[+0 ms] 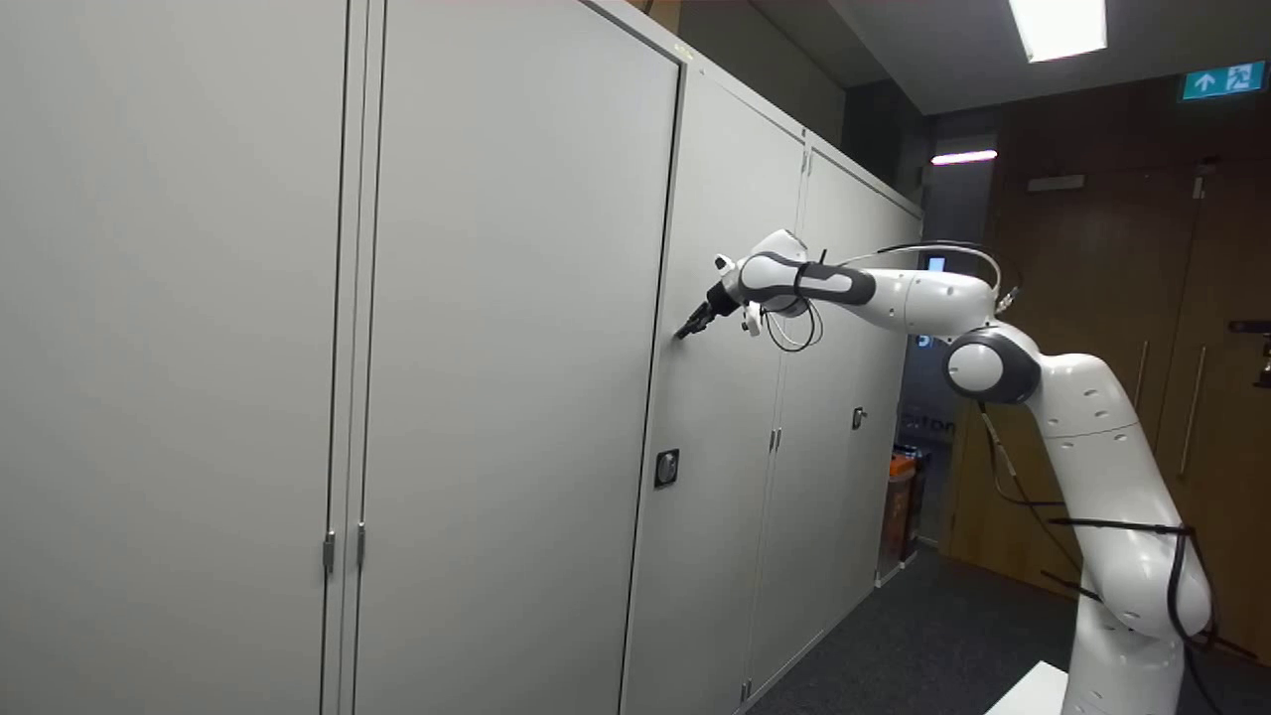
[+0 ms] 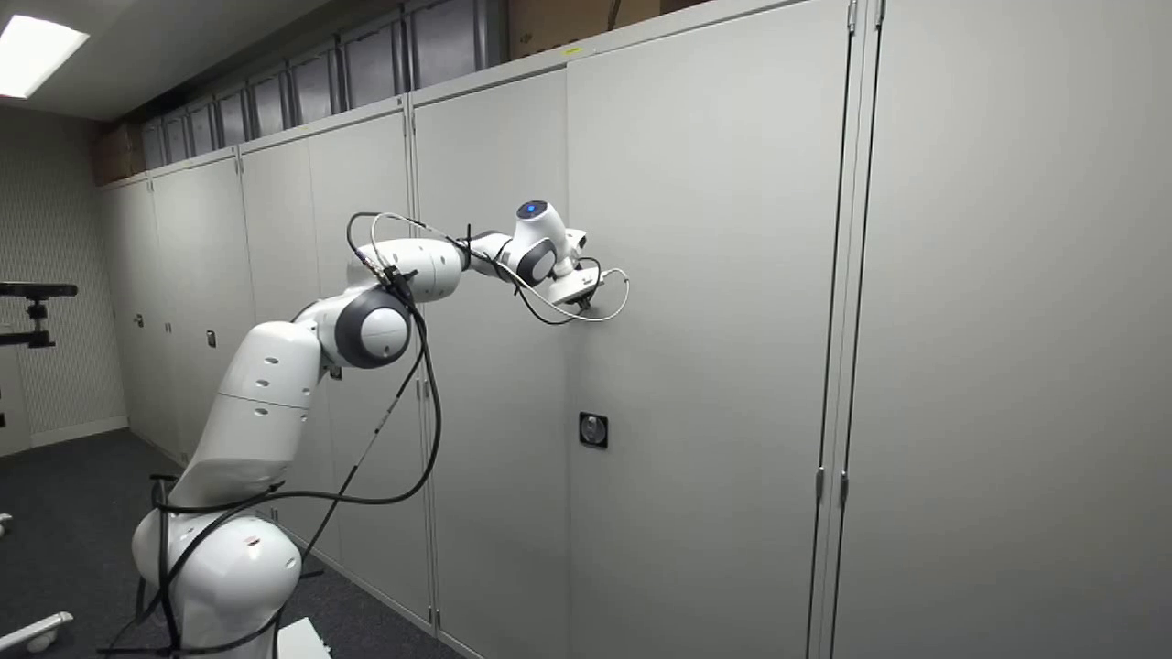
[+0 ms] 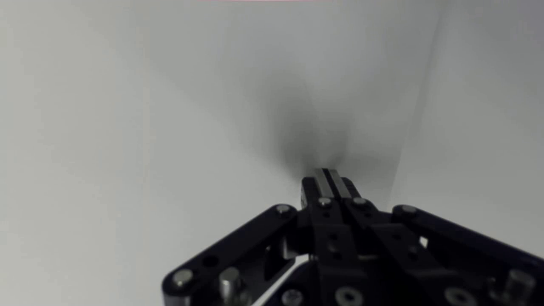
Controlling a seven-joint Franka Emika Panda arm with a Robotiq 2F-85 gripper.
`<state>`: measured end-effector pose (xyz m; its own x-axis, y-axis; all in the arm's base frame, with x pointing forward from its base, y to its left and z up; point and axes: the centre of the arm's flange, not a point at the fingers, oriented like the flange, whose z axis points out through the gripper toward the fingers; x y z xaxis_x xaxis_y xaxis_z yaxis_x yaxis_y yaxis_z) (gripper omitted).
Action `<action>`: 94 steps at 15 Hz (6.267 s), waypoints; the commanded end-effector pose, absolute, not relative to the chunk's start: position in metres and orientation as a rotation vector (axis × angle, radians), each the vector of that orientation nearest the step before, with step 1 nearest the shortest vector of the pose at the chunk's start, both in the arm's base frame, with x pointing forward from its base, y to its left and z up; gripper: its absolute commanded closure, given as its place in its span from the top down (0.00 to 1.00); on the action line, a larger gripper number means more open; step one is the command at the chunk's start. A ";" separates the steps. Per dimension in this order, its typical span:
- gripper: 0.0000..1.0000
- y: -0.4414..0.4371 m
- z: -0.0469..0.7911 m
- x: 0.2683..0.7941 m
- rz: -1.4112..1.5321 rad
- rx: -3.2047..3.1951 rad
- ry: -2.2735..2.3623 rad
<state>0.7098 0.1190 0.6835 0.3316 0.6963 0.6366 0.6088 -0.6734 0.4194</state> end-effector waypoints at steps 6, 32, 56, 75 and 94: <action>0.00 0.127 0.690 0.731 1.255 2.473 1.223; 0.00 0.120 0.674 0.664 1.259 2.475 1.224; 0.00 0.100 0.669 0.433 0.958 2.719 1.242; 1.00 0.099 0.680 0.405 0.873 2.759 1.267; 1.00 0.102 0.679 0.412 0.861 2.768 1.264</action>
<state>0.4119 0.1017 0.6790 0.5324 0.6936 0.4852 0.7052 -0.6805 0.1990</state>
